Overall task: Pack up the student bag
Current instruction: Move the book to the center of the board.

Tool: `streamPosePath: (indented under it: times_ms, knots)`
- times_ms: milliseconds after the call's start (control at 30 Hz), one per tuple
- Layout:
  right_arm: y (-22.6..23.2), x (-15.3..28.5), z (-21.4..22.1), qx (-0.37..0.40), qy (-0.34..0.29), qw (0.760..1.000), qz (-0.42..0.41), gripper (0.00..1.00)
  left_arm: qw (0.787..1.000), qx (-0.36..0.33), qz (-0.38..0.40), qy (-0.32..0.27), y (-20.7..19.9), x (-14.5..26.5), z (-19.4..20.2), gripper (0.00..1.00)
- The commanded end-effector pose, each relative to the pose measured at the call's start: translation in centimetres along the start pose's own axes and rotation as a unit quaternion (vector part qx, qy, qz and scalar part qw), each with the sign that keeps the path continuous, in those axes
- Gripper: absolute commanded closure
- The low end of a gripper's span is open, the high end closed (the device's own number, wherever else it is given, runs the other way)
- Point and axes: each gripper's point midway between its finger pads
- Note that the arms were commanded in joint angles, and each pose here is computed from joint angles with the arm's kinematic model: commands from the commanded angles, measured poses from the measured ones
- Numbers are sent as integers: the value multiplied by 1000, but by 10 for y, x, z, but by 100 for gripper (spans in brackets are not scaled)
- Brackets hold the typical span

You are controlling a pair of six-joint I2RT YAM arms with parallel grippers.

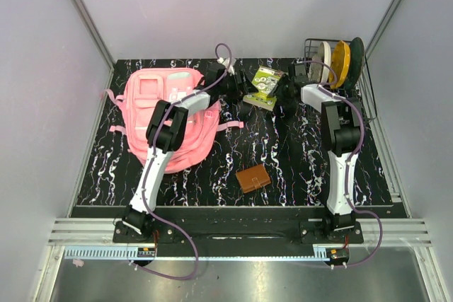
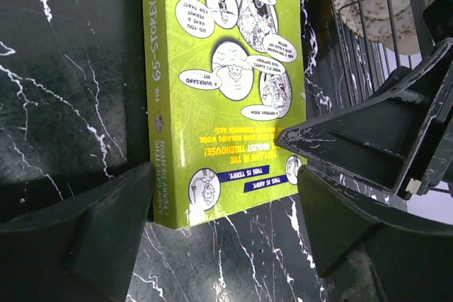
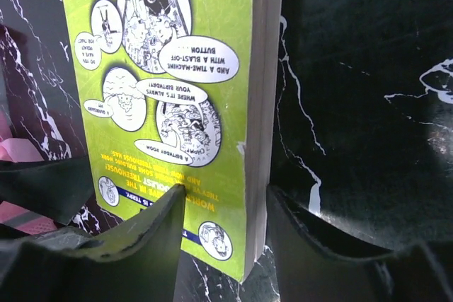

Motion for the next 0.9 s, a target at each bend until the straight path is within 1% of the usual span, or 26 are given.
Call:
streamPosePath:
  times_ms: [0,33,67,100,133,200,233,300,367,400,433,467,533,567,600,667,700,767,800,867]
  knots:
    - [4,2,20,3,32,999,-30,52,999,11,31,7,-8,3,5,17]
    - [2,2,26,3,39,999,-34,56,999,14,31,9,-8,4,10,18]
    - [5,5,27,2,41,998,-41,59,999,15,32,12,-9,6,12,22]
    - [8,5,30,5,42,998,-48,70,999,16,34,17,-10,7,16,25]
    - [7,6,36,5,48,998,-47,74,999,16,35,21,-13,9,19,28]
    - [13,13,40,9,48,997,-58,80,999,12,34,27,-17,13,26,33]
    - [14,18,45,10,51,997,-59,84,999,11,31,33,-19,13,31,35]
    - [10,23,54,10,52,997,-58,87,999,8,20,38,-21,19,37,44]
    - [16,33,56,12,46,997,-68,95,999,15,9,47,-22,24,46,49]
    - [13,36,64,13,55,996,-68,98,999,21,0,48,-22,32,52,54]
    - [18,44,65,16,52,996,-75,99,999,24,-3,48,-24,36,55,55]
    - [21,48,71,22,55,995,-78,99,998,28,-9,50,-26,40,59,56]
    - [13,54,85,28,63,995,-67,100,998,28,-24,53,-32,53,72,56]
    - [18,64,90,35,62,995,-72,99,998,23,-26,56,-36,58,77,56]
    - [9,66,100,37,69,995,-62,99,997,16,-24,65,-44,67,88,56]
    - [6,82,105,41,64,996,-53,100,996,-1,-30,82,-48,77,102,56]
    - [-8,86,121,39,78,995,-41,99,995,-8,-32,90,-53,86,113,55]
    - [-12,103,123,33,67,996,-43,100,995,-16,-43,94,-55,97,124,52]
    - [-26,108,137,26,78,996,-33,99,994,-22,-41,101,-61,106,134,51]
    - [-26,126,142,28,73,996,-48,99,993,-31,-45,103,-70,117,142,46]
Point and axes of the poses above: each gripper's point midway between its finger pads, its own x axis back along the fingers, its own y axis along the line the jaws close on, z = x × y, and after that the axes turned 1 degree about x, right-handed
